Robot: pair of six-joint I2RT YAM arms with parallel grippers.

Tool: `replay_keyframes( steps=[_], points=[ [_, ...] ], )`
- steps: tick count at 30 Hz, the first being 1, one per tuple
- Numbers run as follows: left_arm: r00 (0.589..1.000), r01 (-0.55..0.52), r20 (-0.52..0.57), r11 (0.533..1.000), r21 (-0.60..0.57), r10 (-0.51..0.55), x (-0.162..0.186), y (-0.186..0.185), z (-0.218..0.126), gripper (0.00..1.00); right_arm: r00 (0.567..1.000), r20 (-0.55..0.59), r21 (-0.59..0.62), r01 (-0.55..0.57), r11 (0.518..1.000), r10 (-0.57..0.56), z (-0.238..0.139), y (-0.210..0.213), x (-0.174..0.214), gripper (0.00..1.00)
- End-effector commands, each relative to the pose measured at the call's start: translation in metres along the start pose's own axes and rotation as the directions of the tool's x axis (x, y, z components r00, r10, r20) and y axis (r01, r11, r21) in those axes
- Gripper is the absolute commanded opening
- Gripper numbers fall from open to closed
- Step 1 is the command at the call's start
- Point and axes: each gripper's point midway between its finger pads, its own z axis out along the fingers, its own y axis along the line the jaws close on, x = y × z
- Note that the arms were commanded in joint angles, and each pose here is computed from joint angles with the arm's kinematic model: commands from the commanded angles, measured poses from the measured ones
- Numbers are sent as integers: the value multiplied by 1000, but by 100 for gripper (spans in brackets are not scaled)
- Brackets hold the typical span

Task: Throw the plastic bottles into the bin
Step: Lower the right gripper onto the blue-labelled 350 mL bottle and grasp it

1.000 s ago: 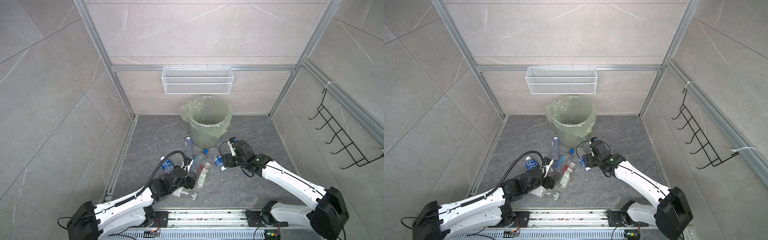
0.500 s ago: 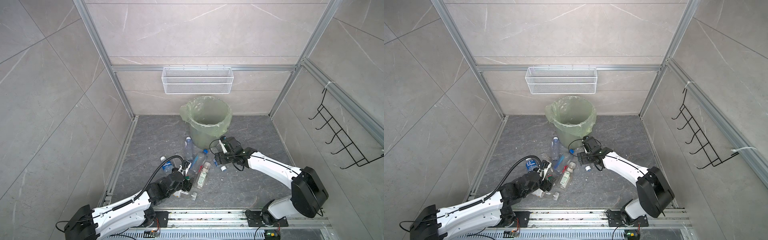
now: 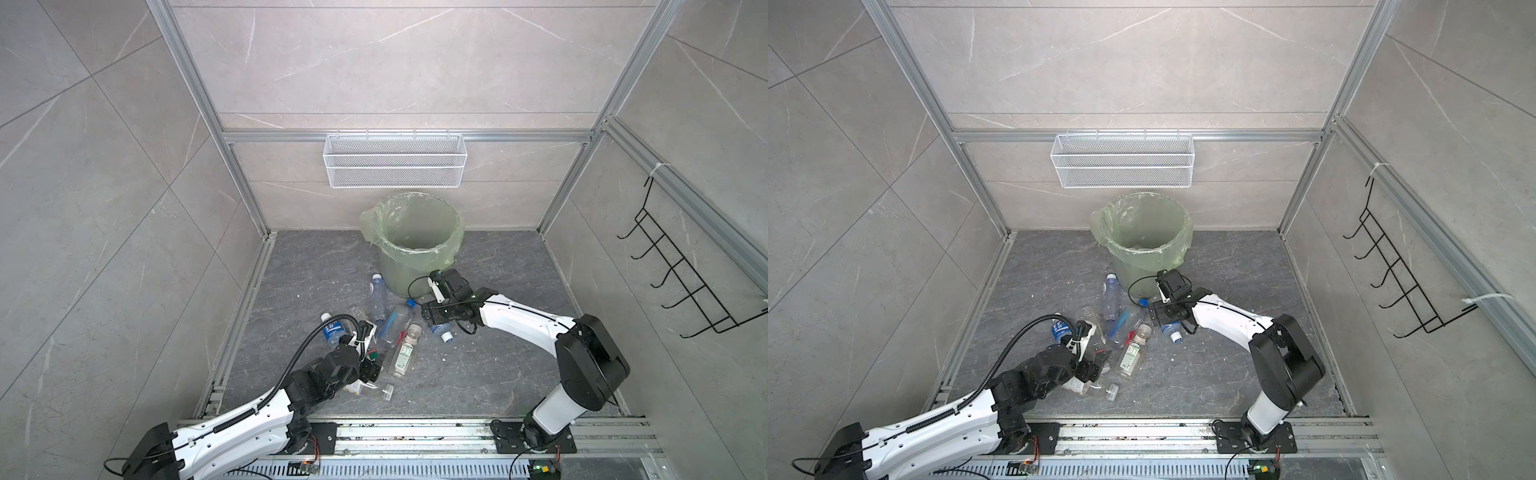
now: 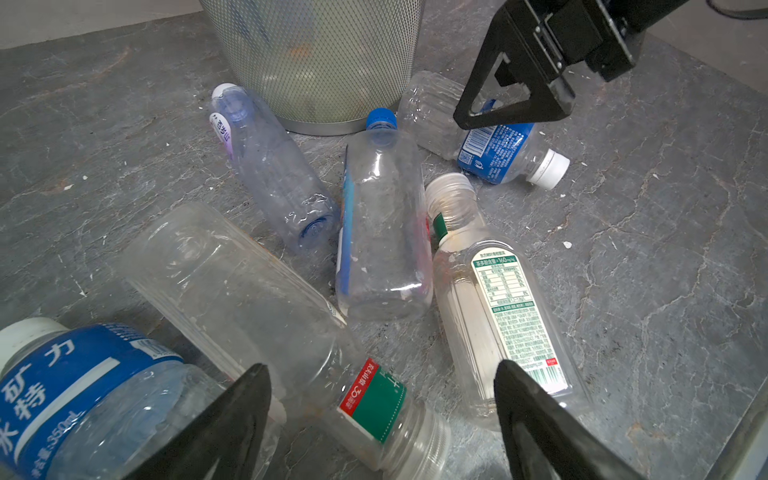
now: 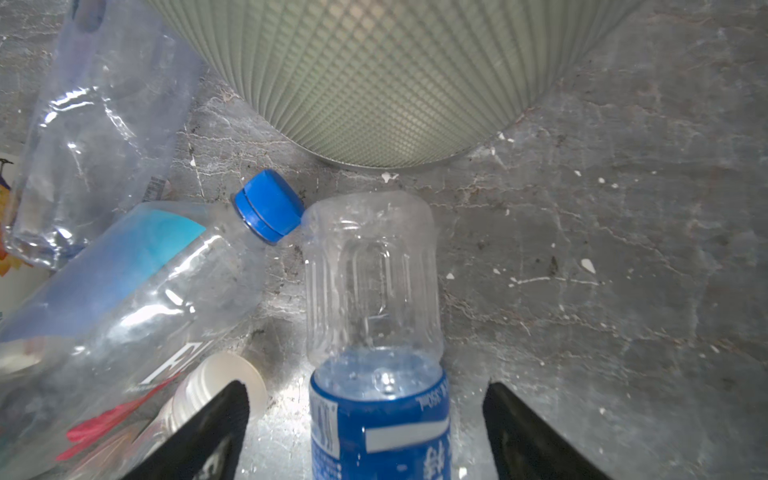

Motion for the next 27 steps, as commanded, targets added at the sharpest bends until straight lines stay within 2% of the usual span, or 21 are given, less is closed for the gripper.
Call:
replay_keyframes(
  steps=[1,8,27],
  points=[
    [998,30,54,1000,7,-31,-13,3,-3,86,1000,-7,-5,24,1000,-24,6,4,-5,90],
    [995,77,66,997,23,-79,-14,10,-6,86,998,-51,12,35,999,-35,20,2,-2,87],
    [992,108,68,994,17,-109,-14,15,-5,86,988,-149,63,46,997,-37,40,-8,22,72]
  ],
)
